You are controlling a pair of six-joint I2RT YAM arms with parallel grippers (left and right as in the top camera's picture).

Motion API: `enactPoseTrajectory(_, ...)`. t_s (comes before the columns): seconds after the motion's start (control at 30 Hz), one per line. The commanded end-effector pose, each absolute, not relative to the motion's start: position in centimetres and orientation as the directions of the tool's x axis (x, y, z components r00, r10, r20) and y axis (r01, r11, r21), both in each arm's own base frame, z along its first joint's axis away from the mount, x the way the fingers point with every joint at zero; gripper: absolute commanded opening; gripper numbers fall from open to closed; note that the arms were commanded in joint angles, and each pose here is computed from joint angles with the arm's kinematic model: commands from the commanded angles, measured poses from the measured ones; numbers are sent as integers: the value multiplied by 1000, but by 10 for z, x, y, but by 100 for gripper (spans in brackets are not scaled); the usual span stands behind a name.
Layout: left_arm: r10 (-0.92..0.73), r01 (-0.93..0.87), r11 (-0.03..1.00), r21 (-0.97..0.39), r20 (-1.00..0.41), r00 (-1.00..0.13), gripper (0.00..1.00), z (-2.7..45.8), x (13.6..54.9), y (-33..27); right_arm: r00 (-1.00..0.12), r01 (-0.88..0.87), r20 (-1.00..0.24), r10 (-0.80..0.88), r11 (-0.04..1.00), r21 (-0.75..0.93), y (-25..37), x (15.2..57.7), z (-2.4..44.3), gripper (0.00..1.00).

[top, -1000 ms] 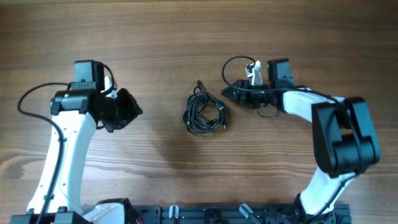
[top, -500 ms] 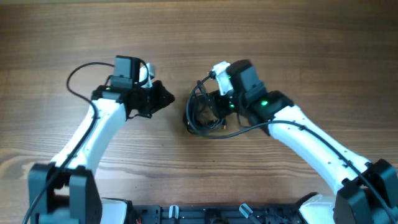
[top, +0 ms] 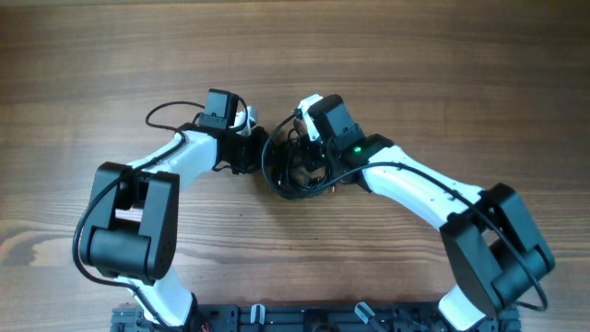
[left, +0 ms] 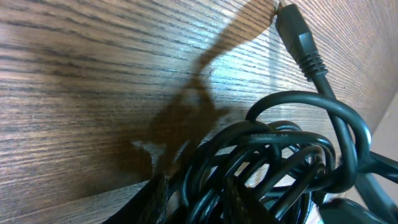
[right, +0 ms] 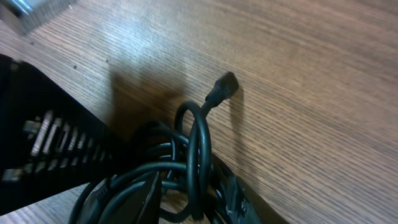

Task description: Untangle cables

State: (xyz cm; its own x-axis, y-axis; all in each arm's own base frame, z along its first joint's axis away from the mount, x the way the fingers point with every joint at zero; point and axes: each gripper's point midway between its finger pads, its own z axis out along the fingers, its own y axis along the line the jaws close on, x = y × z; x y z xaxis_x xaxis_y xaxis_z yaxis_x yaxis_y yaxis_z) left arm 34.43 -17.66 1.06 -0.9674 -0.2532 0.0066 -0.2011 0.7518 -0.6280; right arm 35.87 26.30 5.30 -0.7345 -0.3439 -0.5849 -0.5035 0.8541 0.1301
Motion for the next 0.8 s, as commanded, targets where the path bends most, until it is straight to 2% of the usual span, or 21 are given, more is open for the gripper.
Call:
enactPoseTrajectory(0.0, -245, -207, 748, -631, 27, -969, 34, 7, 339, -182, -739, -514, -572, -357, 847, 136, 266, 360, 41, 37)
enactPoseTrajectory(0.13, -233, -194, 759, -622, 20, -972, 32, 6, 337, -186, -739, -507, -571, -356, 853, 124, 264, 361, 41, 26)
enactPoseTrajectory(0.3, -233, -195, 759, -622, 20, -972, 33, 6, 337, -186, -744, -478, -563, -360, 875, 73, 253, 364, 38, 5)
enactPoseTrajectory(0.4, -233, -194, 759, -622, 20, -972, 33, 5, 337, -186, -745, -482, -569, -348, 871, 99, 258, 363, 42, 4)
enactPoseTrajectory(0.53, -233, -194, 759, -622, 19, -972, 32, 5, 337, -186, -739, -517, -637, -217, 790, 331, 288, 351, 115, 4)
enactPoseTrajectory(0.6, -231, -194, 756, -625, 22, -973, 41, 6, 337, -187, -744, -520, -639, -197, 771, 368, 288, 344, 131, 4)
enactPoseTrajectory(0.67, -218, -188, 738, -648, 34, -975, 44, 9, 335, -190, -766, -538, -604, -219, 733, 417, 293, 330, 131, 4)
enactPoseTrajectory(0.7, -186, -158, 720, -676, 32, -982, 44, 14, 333, -194, -768, -545, -601, -221, 718, 433, 295, 328, 132, 4)
enactPoseTrajectory(0.77, -64, -31, 622, -782, -12, -998, 45, 35, 328, -204, -785, -539, -588, -196, 684, 492, 297, 327, 138, 4)
